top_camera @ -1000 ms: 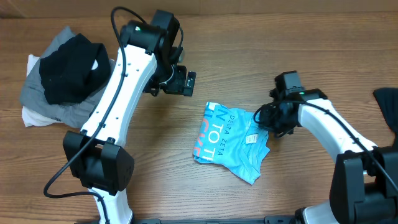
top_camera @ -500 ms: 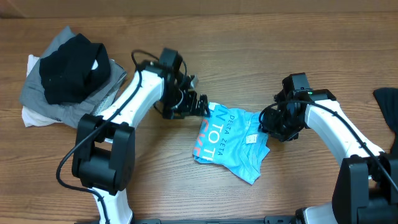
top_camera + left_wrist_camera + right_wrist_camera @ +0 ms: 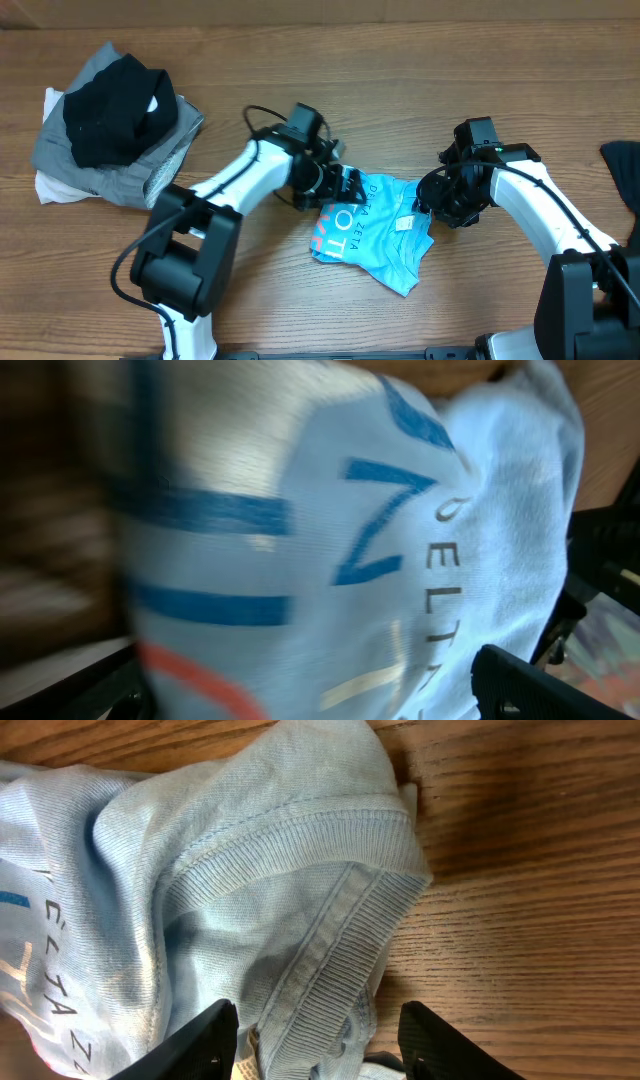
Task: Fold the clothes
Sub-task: 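Grasp the folded shirt's left edge with the left gripper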
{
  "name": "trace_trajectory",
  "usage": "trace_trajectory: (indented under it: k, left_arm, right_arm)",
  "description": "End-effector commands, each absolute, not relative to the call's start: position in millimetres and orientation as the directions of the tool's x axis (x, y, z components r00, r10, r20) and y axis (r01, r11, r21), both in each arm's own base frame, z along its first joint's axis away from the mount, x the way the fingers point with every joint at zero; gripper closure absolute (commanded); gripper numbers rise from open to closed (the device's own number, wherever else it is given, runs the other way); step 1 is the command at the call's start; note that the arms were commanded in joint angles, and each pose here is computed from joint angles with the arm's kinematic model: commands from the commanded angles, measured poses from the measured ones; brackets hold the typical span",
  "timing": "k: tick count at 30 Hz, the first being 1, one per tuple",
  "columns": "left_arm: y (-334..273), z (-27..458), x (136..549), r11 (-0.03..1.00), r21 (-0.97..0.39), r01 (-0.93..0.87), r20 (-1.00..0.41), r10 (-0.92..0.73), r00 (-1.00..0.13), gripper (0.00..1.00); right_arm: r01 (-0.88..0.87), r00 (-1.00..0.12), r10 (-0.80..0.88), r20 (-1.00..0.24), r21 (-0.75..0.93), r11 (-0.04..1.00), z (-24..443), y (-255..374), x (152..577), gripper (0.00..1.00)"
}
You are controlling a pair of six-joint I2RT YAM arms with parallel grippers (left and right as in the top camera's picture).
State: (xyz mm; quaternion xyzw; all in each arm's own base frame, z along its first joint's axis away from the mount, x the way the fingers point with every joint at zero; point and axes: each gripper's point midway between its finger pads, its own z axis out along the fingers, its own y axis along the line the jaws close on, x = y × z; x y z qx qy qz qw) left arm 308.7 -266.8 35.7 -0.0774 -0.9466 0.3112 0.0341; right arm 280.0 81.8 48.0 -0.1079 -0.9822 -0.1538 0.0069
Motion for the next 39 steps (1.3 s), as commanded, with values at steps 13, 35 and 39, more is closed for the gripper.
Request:
trace_trajectory:
  k: [13, 35, 39]
  left_arm:
    - [-283.2, -14.7, 273.2, 0.834, -0.552, -0.004, 0.219, 0.141, -0.965, 0.03]
    - [-293.5, -14.4, 276.2, 0.729, -0.683, 0.036, 0.198, 0.233, -0.952, 0.47]
    - [-278.1, -20.4, 275.8, 0.776, -0.631, -0.005, 0.241, 0.190, -0.952, 0.00]
  right_arm:
    - [0.192, -0.980, 0.197, 0.016, 0.319, 0.928, 56.1, 84.3, 282.9, 0.44]
    - [0.192, -0.980, 0.197, 0.015, 0.319, 0.928, 56.1, 84.3, 283.3, 0.45]
    - [0.192, -0.980, 0.197, 0.015, 0.319, 0.928, 56.1, 84.3, 283.4, 0.45]
